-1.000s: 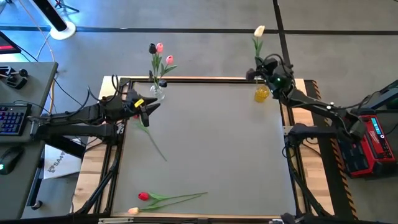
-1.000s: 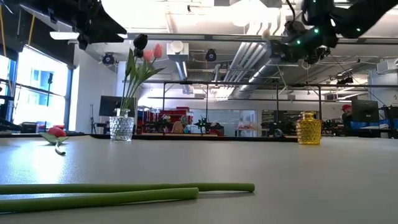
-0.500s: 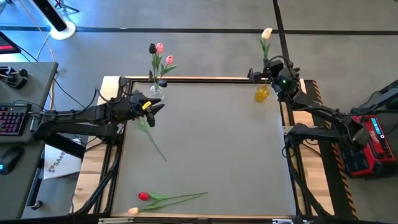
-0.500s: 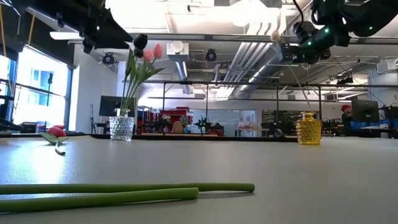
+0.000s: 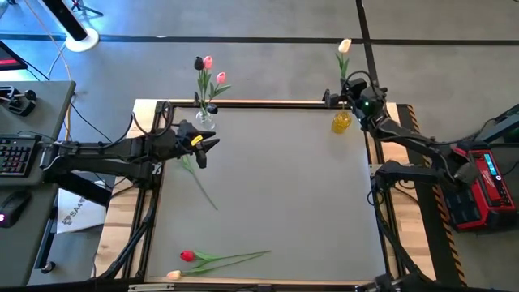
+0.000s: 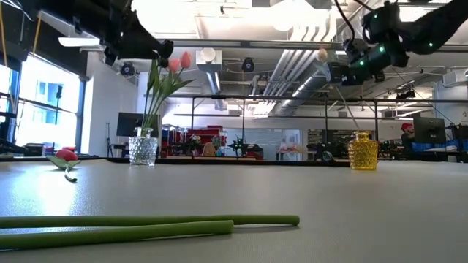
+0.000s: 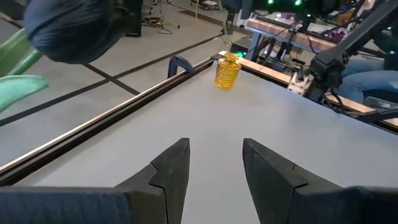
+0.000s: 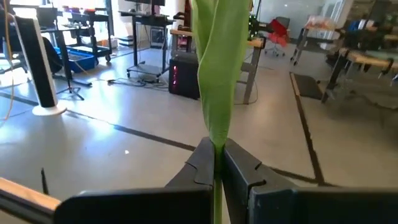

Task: Sort flowers into vase by color
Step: Put the top light pink flower into the yellow vase

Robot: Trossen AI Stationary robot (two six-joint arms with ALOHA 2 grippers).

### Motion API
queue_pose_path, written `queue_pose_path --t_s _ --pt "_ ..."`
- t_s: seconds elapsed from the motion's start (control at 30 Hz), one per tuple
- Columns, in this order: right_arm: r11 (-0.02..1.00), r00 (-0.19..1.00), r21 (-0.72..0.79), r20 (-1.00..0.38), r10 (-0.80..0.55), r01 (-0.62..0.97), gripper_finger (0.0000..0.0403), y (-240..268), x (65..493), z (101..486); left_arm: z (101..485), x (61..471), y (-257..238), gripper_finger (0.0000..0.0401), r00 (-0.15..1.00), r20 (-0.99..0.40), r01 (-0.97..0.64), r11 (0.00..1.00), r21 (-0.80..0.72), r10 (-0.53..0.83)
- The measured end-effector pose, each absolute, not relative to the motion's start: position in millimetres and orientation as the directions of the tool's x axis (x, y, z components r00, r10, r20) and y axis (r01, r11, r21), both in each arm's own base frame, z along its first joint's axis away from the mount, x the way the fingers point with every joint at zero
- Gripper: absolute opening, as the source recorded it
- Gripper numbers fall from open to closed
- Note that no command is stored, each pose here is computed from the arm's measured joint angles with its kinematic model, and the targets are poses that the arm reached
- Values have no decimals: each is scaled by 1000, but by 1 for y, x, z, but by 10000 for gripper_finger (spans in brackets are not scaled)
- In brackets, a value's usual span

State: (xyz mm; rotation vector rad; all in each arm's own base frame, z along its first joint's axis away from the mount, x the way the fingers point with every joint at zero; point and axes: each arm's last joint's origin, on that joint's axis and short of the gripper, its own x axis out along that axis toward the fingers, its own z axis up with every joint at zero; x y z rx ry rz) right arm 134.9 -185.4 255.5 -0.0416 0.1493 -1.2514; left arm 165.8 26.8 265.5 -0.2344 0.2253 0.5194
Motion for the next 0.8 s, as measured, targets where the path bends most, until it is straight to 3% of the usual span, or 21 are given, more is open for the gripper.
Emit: queue_pose_path --t_s 0.37,0.8 --pt "296 290 -28 -121 -949 955 7 -174 126 224 264 166 19 136 838 -276 -521 841 -148 471" --pt "287 288 38 -240 -927 957 96 -160 115 222 238 166 19 136 734 -491 -636 727 -258 468"
